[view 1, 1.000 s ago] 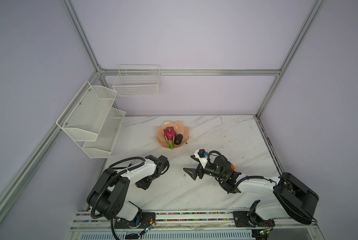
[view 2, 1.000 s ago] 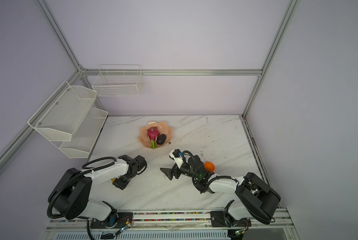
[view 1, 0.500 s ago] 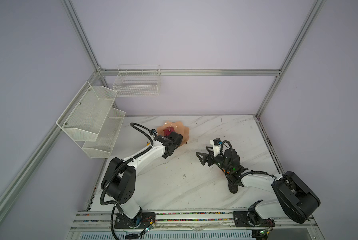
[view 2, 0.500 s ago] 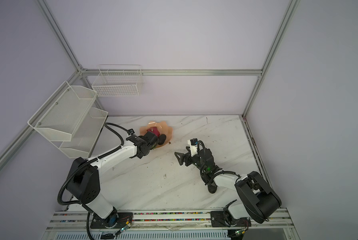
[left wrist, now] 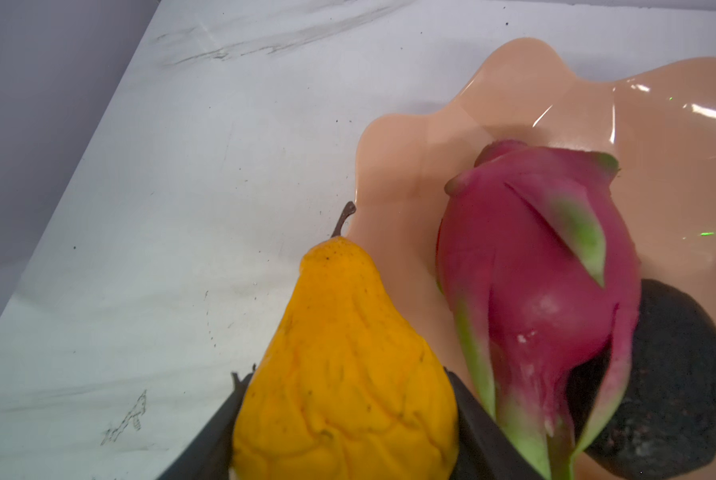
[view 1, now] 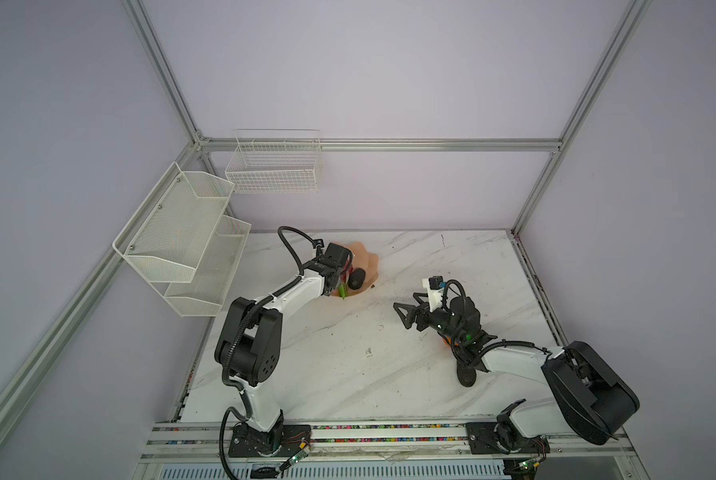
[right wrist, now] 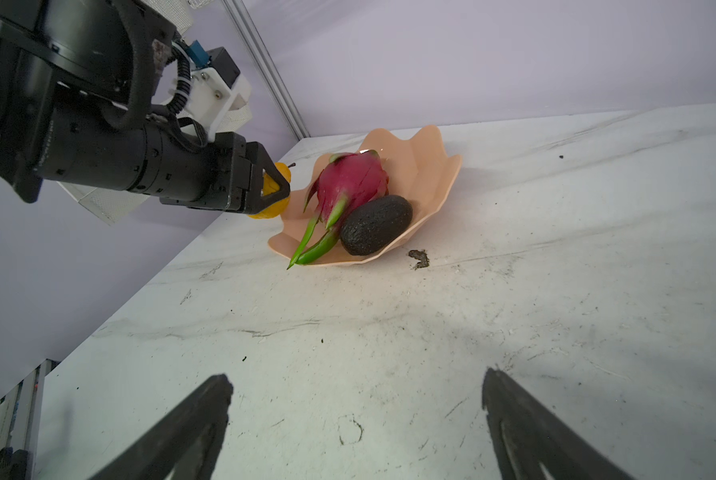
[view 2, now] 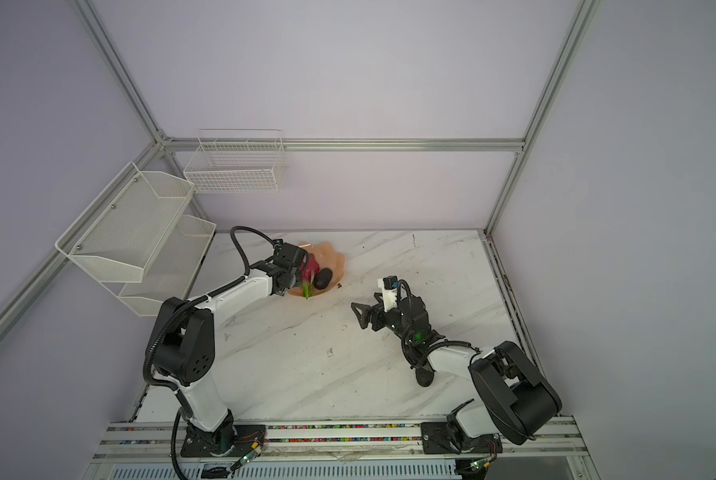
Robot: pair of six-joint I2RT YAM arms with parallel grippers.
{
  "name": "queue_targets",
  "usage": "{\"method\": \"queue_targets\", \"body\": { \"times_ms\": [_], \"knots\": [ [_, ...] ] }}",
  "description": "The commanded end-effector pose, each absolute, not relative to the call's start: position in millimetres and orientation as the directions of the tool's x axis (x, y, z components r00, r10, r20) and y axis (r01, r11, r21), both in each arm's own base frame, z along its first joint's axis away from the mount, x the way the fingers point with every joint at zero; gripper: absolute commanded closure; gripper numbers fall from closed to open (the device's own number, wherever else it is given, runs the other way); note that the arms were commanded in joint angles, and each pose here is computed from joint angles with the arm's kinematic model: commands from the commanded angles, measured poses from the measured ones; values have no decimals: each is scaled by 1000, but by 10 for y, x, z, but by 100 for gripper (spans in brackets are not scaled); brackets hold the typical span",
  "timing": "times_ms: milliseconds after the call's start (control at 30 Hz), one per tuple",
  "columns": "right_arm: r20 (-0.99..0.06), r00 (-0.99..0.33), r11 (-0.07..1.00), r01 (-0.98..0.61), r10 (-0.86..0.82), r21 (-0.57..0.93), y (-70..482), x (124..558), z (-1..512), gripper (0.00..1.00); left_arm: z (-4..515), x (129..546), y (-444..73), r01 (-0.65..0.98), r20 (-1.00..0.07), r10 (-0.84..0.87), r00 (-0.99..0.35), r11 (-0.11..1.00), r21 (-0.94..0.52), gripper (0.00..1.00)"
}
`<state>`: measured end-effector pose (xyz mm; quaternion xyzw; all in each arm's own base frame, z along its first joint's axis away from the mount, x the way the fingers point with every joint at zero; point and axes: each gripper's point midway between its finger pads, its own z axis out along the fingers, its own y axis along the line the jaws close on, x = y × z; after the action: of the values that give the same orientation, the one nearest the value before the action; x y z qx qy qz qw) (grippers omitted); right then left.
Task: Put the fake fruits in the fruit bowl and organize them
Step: 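Carry the pear with the left gripper and release it into the bowl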
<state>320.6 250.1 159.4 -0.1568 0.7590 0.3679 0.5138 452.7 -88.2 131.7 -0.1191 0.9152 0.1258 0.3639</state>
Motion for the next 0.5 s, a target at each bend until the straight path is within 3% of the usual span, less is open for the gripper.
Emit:
{"method": "queue_targets", "body": {
  "times_ms": [0,467],
  "knots": [
    [-903,-399,666,-632,157,395,2502,3209,1682,3,1778,4874,-1038,-273,-778,-140,-613,961,42,48],
    [-907,-392,673,-631,153,386,2494,3221,1682,3,1514,5006,-975,-305,-753,-176,-634,952,34,42]
  ]
}}
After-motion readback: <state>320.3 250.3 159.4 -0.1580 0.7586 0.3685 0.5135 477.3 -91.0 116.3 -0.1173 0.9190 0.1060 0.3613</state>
